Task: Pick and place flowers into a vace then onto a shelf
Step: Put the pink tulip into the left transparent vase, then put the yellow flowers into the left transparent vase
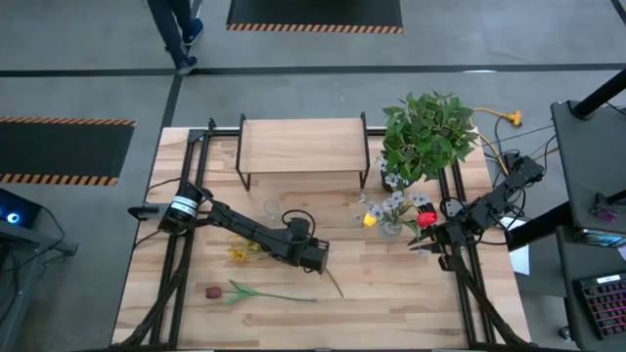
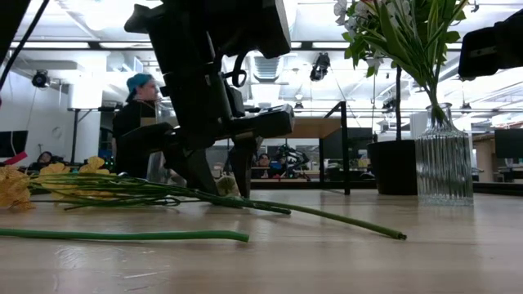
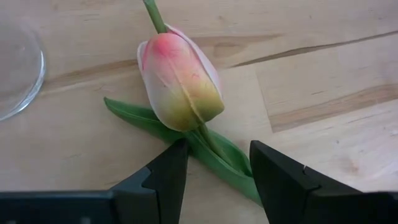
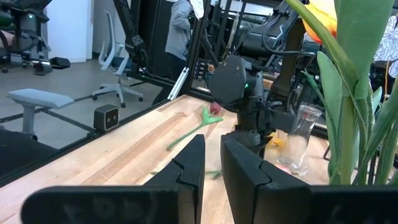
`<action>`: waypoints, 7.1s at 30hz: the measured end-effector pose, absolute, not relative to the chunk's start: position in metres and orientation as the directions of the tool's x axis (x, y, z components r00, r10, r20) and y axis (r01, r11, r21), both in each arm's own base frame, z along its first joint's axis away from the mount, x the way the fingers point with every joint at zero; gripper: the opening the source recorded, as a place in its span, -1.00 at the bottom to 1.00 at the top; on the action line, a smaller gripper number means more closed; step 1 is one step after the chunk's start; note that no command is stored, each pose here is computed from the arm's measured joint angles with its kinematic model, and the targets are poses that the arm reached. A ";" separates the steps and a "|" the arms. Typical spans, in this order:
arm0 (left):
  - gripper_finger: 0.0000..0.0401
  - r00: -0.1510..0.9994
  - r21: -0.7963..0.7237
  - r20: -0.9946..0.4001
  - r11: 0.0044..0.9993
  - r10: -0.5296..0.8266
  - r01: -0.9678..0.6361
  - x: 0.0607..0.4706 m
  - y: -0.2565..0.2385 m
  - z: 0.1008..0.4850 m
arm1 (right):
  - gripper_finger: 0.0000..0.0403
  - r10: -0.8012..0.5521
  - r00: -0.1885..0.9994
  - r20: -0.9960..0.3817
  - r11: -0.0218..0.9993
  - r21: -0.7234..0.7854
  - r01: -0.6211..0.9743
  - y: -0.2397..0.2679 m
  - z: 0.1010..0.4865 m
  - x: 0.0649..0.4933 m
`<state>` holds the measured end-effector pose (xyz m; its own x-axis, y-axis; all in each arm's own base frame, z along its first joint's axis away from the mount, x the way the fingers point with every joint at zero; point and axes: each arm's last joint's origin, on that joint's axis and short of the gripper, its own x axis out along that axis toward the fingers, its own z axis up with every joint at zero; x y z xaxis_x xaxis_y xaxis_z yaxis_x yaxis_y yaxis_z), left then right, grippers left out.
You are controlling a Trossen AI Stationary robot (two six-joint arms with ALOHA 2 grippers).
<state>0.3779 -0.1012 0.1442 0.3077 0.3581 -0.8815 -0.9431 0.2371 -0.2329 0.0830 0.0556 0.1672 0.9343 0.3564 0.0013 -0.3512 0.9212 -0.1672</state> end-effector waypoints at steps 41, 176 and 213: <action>-1.00 0.502 -0.154 -0.794 0.685 0.343 -0.712 0.391 -0.104 0.169 | -0.79 0.356 0.934 0.002 0.921 -0.167 -0.351 0.056 0.167 0.083; 0.34 0.917 -0.269 -0.075 0.878 0.391 -0.396 0.163 -0.009 0.231 | -0.79 0.356 0.934 0.000 0.920 -0.175 -0.351 0.056 0.167 0.083; 0.35 0.490 -0.461 -0.840 0.172 0.232 -0.871 0.229 -0.072 0.309 | -0.79 0.356 0.934 0.001 0.917 -0.193 -0.350 0.056 0.167 0.083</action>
<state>0.2291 -0.0716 0.3086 0.4904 0.2323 -0.8399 -0.8707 0.1717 -0.4609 0.0830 0.0556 0.1671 0.9343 0.3565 0.0005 -0.3496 0.9167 -0.1933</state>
